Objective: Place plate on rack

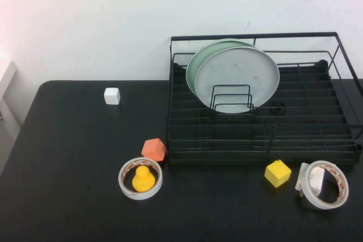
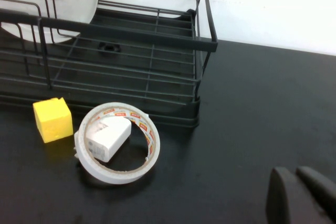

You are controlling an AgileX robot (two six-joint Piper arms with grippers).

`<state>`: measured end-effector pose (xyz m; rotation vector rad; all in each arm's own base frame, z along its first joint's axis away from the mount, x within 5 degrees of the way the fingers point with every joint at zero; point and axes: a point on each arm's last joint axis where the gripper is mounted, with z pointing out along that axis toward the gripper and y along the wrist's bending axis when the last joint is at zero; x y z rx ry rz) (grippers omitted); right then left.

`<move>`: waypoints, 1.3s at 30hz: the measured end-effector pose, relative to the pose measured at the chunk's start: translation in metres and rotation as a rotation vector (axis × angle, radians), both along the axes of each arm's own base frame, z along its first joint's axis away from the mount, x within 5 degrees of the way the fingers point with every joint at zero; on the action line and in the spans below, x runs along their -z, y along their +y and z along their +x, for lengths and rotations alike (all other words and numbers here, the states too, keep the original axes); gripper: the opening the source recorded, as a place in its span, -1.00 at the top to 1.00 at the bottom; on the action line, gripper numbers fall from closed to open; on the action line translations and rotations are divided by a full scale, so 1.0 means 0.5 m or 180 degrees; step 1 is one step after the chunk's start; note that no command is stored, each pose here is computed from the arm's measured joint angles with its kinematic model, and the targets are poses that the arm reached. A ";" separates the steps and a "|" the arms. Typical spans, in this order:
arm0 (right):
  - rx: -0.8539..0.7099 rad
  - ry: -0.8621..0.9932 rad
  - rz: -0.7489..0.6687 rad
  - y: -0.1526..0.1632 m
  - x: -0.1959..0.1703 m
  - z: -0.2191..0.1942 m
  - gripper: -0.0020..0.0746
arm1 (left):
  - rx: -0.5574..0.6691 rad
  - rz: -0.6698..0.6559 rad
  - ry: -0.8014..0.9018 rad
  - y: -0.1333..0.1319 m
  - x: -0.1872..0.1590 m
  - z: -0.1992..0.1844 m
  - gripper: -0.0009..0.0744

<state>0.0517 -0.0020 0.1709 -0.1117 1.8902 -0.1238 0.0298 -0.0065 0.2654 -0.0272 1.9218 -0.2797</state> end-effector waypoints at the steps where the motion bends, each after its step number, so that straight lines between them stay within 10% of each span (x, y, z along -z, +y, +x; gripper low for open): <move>1: 0.0000 0.0000 0.0000 0.000 0.000 0.000 0.92 | -0.0094 -0.0001 -0.0093 0.004 0.006 -0.001 0.98; 15: -0.0001 0.0016 0.0019 0.000 0.001 0.000 0.92 | -0.0613 0.0016 -0.0302 0.015 0.173 0.047 0.98; 39: -0.0001 0.0024 0.0020 0.000 0.001 0.000 0.92 | -0.0410 0.0293 -0.0290 0.011 0.177 0.046 0.98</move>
